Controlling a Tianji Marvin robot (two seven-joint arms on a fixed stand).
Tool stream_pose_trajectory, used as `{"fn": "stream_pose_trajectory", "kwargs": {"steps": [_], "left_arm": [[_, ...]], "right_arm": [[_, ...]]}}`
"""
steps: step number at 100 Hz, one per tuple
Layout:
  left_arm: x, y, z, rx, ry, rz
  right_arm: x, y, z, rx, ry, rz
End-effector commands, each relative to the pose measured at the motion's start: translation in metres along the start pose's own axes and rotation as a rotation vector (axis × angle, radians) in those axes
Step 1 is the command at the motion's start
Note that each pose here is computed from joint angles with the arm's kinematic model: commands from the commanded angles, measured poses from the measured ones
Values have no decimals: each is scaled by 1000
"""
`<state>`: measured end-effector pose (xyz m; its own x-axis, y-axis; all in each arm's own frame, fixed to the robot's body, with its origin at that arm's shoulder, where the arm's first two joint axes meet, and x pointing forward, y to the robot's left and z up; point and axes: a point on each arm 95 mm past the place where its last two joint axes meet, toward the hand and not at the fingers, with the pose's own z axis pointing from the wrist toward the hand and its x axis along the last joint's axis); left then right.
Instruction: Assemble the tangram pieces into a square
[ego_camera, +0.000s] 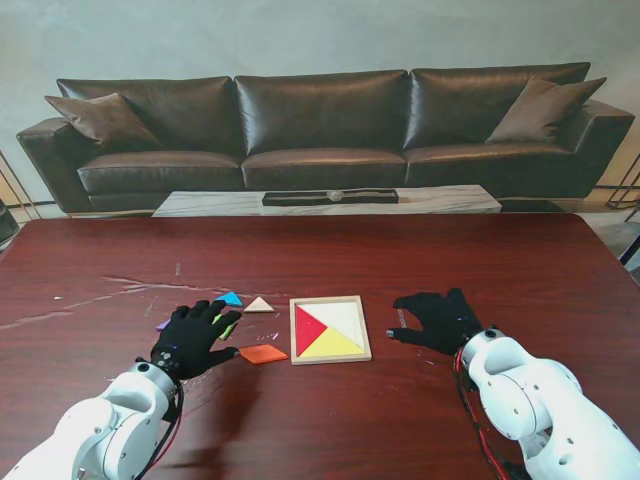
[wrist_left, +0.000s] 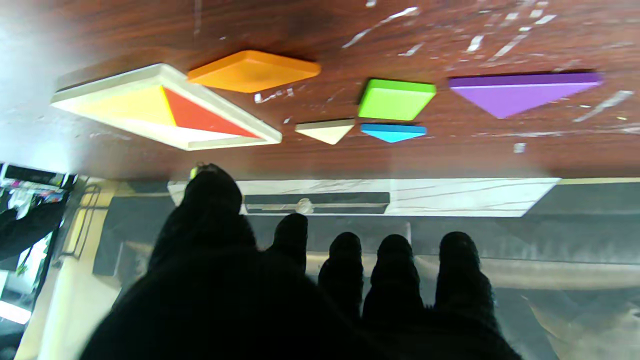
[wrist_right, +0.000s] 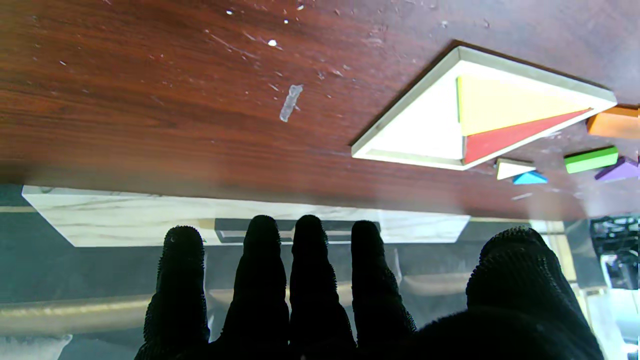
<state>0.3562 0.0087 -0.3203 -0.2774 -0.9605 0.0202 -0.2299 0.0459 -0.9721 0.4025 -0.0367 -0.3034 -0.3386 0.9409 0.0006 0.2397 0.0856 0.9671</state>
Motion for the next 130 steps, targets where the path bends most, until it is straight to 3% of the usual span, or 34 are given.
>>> {"fn": "stream_pose_trajectory", "kwargs": {"steps": [1,19,61,82,130], "left_arm": [[-8,-4,-3,4,-21,11],[-29,-7,0,-8,-66,41],[-71,-13,29,-161,-98,129],[-86,-13,46,-211,-109,133],[-109,6,70,-305,-135,73]], "right_arm": [[0,-6,-5,7,5,-7],[-3,-13,-11,11,28,-16],[-11,-27,-24,10,25,-19],[-13,-34,-29,13,15,-8],[-15,-39,-32,5,34,6]]}}
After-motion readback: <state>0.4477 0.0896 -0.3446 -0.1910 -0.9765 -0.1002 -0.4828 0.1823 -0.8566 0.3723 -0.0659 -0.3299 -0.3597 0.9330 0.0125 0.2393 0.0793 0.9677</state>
